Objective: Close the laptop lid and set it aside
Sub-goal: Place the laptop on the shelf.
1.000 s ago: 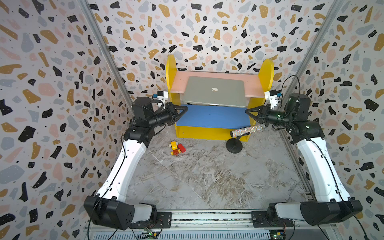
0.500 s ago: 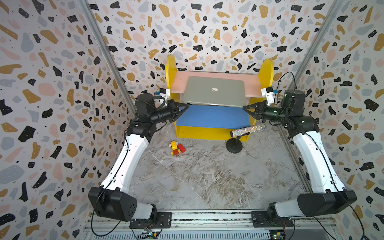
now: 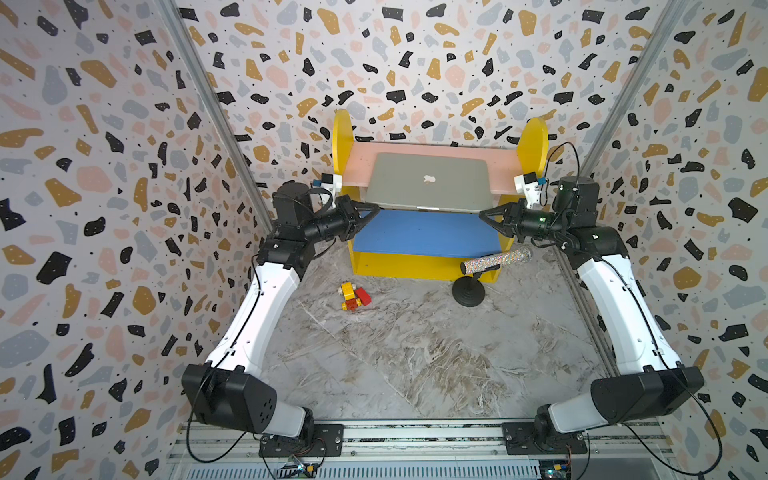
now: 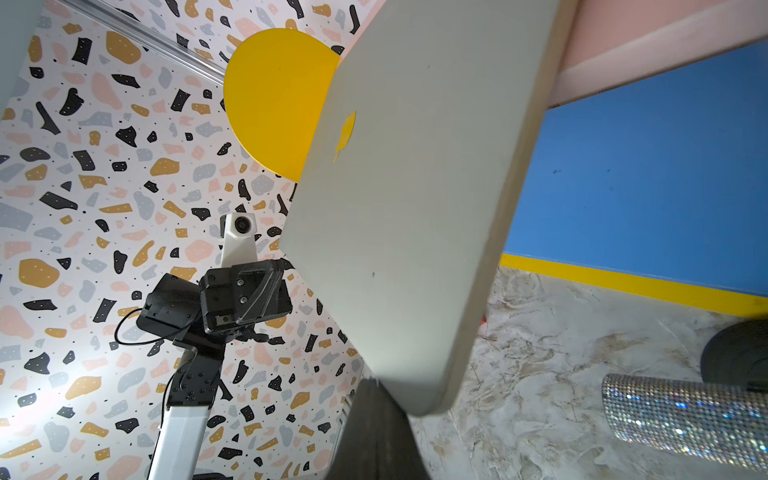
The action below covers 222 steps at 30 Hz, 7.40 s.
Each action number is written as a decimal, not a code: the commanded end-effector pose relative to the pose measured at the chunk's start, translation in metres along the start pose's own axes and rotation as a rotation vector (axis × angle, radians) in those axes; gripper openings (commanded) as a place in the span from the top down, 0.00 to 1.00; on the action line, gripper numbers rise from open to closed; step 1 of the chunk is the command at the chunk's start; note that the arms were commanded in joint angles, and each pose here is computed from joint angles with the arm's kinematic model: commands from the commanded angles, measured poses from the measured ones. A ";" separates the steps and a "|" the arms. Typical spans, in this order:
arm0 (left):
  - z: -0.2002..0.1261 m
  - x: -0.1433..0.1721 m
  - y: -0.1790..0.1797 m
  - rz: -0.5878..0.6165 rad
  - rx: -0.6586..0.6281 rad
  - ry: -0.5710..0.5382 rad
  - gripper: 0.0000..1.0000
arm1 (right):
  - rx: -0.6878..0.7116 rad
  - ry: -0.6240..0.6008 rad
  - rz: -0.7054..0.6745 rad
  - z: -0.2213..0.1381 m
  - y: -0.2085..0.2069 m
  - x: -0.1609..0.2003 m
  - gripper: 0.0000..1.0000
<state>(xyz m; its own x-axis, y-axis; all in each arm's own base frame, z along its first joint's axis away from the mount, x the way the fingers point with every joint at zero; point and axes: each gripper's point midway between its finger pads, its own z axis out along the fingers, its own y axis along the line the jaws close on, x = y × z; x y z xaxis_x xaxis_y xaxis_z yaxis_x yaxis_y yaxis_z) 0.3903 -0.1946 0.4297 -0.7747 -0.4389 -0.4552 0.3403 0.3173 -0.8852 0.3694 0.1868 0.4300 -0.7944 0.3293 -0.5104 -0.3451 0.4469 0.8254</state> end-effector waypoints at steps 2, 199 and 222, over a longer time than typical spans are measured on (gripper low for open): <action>-0.001 -0.012 -0.022 0.084 0.059 -0.015 1.00 | -0.027 -0.033 -0.056 -0.004 0.018 -0.010 1.00; 0.069 -0.066 0.012 0.099 -0.017 0.075 1.00 | -0.030 -0.055 -0.014 0.031 -0.013 -0.079 1.00; 0.075 -0.071 0.017 0.094 -0.017 0.074 1.00 | -0.029 -0.068 -0.009 0.032 -0.015 -0.087 1.00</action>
<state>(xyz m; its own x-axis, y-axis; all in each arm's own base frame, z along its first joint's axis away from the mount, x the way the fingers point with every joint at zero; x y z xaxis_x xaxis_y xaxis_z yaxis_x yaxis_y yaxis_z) 0.4778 -0.2229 0.4332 -0.8153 -0.3256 -0.4788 0.3607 0.3613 -0.8599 0.4601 0.1831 0.4292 -0.8014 0.3668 -0.4725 -0.3048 0.4293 0.8502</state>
